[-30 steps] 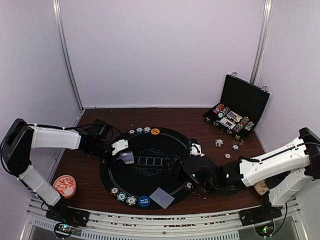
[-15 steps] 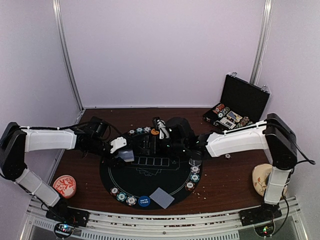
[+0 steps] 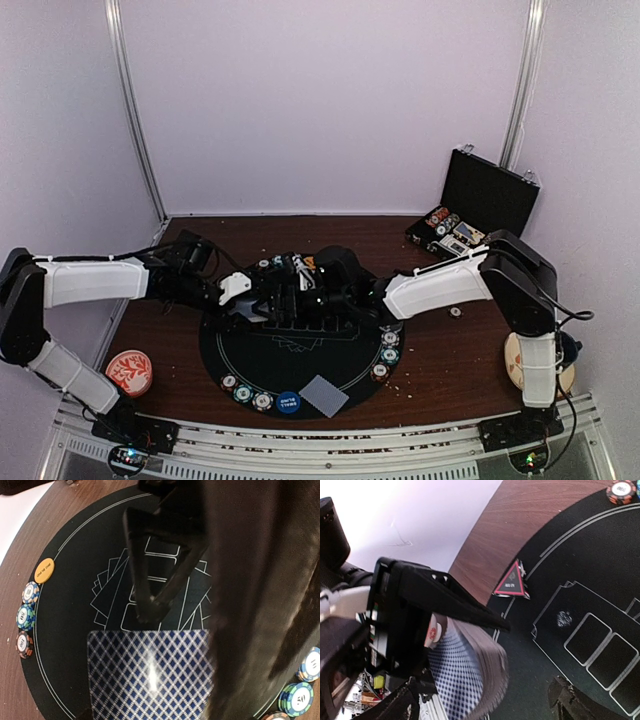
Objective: Distribute texas hold em gaming equipment
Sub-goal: Pick up the poker card from the face-down deck piles.
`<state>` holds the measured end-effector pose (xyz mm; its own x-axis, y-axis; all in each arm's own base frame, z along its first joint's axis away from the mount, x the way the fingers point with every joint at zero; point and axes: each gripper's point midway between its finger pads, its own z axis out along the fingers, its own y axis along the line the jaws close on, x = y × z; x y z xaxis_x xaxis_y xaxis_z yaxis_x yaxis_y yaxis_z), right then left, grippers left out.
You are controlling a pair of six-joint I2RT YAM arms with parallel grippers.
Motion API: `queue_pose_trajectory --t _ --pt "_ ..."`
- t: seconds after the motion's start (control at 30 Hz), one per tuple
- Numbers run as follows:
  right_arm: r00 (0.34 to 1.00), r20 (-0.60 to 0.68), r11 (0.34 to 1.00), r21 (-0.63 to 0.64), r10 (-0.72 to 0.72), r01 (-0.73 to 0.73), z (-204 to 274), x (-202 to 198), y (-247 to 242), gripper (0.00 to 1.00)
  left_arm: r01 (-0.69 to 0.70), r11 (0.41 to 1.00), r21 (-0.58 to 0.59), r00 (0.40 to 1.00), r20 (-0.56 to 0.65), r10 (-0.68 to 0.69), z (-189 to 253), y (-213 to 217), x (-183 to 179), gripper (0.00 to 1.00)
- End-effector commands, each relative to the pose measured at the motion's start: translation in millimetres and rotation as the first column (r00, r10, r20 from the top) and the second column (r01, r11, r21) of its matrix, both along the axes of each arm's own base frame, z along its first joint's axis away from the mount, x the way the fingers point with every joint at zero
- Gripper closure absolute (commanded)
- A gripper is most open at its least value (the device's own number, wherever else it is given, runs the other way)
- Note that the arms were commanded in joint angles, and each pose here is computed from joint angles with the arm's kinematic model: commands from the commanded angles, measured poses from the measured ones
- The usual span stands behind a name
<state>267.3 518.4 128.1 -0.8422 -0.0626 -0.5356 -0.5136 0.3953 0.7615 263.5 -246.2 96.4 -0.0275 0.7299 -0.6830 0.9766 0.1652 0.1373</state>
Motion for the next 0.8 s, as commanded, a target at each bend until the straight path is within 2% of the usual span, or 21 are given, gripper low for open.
queue_pose_trajectory --t 0.0,0.1,0.37,0.63,0.77 --pt "1.0 -0.003 0.998 0.059 0.019 -0.019 11.4 7.7 15.8 0.1 0.043 0.999 -0.031 0.999 0.019 -0.042 9.0 -4.5 -6.8 0.9" --pt "1.0 -0.009 0.999 0.043 0.011 -0.011 4.7 13.6 19.4 0.14 0.052 0.998 -0.034 0.999 0.016 -0.051 8.8 -4.7 -8.7 0.9" --pt "0.999 -0.006 0.999 0.006 -0.052 0.052 -4.7 33.3 14.4 0.33 0.074 0.996 -0.04 0.997 0.003 -0.074 8.1 -6.0 -14.1 0.89" --pt "0.996 -0.015 0.996 -0.035 -0.085 0.084 -21.1 42.9 -2.2 0.59 0.075 0.996 -0.042 0.997 0.002 -0.075 8.2 -6.1 -14.5 0.89" --pt "0.995 -0.005 0.994 -0.05 -0.095 0.095 -22.5 46.2 -10.2 0.64 0.072 0.997 -0.037 0.997 0.0 -0.072 6.7 -5.4 -14.0 0.9"
